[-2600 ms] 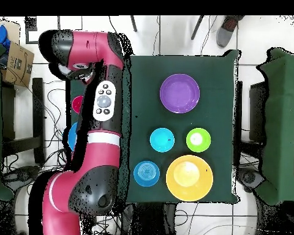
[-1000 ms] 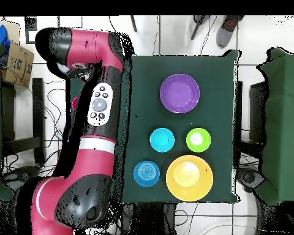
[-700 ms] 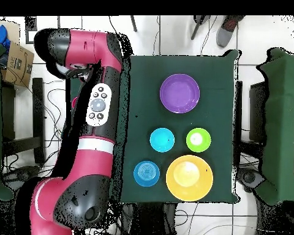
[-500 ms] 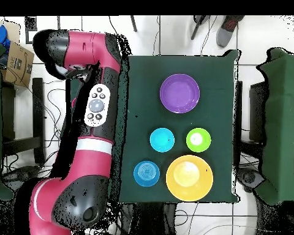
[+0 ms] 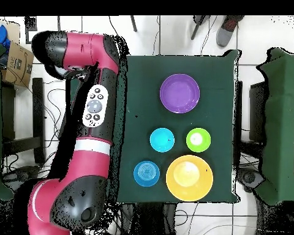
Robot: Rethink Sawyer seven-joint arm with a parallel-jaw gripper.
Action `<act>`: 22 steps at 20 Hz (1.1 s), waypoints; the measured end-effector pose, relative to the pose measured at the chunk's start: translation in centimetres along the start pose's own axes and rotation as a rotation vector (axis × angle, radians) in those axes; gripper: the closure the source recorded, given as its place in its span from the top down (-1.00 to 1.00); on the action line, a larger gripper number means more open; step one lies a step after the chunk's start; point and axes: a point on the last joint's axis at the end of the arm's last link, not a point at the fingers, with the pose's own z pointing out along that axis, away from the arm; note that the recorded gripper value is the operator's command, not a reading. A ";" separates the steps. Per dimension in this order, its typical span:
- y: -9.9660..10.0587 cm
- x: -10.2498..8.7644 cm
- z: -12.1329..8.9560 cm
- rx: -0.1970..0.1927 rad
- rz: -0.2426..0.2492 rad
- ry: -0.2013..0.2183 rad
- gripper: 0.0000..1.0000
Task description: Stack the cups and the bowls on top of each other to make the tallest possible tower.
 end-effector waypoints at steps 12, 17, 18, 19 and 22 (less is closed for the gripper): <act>-0.8 0.2 0.1 0.019 0.019 0.009 1.00; -1.9 0.6 -0.7 0.037 0.044 0.019 1.00; -2.0 0.7 -0.9 0.038 0.048 0.021 1.00; -2.2 0.7 -1.0 0.040 0.052 0.022 1.00; -2.5 0.7 -1.3 0.042 0.059 0.024 1.00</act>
